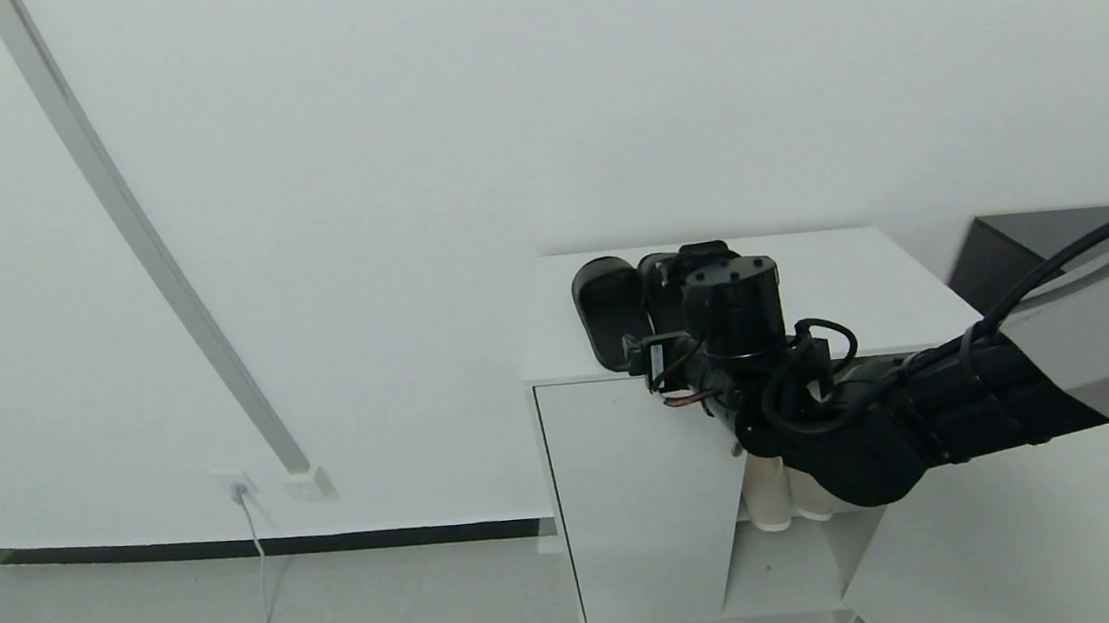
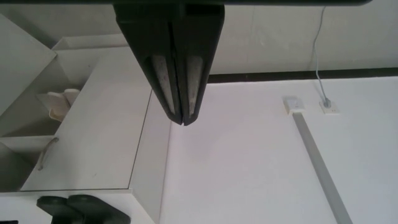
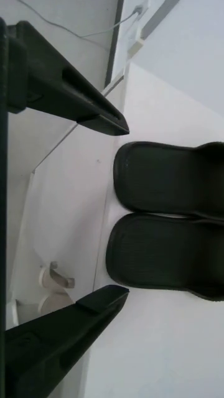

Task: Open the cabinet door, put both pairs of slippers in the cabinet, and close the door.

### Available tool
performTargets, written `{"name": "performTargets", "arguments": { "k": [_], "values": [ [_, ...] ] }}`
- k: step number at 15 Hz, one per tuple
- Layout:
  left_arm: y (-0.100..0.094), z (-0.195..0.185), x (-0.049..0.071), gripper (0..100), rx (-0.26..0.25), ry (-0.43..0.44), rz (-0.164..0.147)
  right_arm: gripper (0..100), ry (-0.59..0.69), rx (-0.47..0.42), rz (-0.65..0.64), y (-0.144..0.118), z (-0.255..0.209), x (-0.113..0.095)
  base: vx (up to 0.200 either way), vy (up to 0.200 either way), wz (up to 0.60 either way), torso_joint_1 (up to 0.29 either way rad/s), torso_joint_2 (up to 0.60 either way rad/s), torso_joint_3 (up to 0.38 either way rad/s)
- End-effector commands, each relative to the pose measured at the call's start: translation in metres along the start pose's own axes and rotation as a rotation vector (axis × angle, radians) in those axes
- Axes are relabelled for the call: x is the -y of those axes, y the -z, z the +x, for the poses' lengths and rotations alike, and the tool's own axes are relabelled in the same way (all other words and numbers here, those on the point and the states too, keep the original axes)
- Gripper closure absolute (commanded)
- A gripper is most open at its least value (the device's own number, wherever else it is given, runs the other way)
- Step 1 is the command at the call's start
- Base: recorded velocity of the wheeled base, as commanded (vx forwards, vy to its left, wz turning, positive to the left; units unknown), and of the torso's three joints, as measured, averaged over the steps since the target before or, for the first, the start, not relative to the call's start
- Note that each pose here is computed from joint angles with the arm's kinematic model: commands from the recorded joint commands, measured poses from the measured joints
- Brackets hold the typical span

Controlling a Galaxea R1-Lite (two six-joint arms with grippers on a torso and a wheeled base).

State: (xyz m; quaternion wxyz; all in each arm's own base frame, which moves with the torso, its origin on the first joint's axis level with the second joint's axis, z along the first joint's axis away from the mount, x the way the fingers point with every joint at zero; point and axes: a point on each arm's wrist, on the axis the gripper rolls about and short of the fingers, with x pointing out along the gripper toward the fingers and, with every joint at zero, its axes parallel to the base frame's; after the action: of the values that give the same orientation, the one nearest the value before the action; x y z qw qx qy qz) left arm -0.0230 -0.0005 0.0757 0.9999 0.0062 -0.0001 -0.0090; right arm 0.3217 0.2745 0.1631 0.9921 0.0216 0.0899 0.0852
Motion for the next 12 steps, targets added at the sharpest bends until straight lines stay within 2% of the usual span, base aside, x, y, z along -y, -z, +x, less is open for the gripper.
{"name": "performTargets", "arguments": {
  "k": [1,9,12],
  "values": [
    [0.000,0.000,0.000,100,-0.002,-0.001,0.000,0,0.005,-0.011,0.000,0.006,0.004,0.000,0.200,0.000,0.00,-0.007,-0.01,0.002],
    [0.000,0.000,0.000,100,0.002,-0.001,-0.002,0,0.008,-0.016,-0.006,0.022,0.012,-0.001,0.200,0.000,0.00,0.005,0.00,0.001],
    [0.000,0.000,0.000,100,0.000,-0.001,-0.005,0,0.018,-0.014,-0.025,0.031,0.026,-0.002,0.000,0.000,0.00,0.000,0.00,0.000]
  ]
}}
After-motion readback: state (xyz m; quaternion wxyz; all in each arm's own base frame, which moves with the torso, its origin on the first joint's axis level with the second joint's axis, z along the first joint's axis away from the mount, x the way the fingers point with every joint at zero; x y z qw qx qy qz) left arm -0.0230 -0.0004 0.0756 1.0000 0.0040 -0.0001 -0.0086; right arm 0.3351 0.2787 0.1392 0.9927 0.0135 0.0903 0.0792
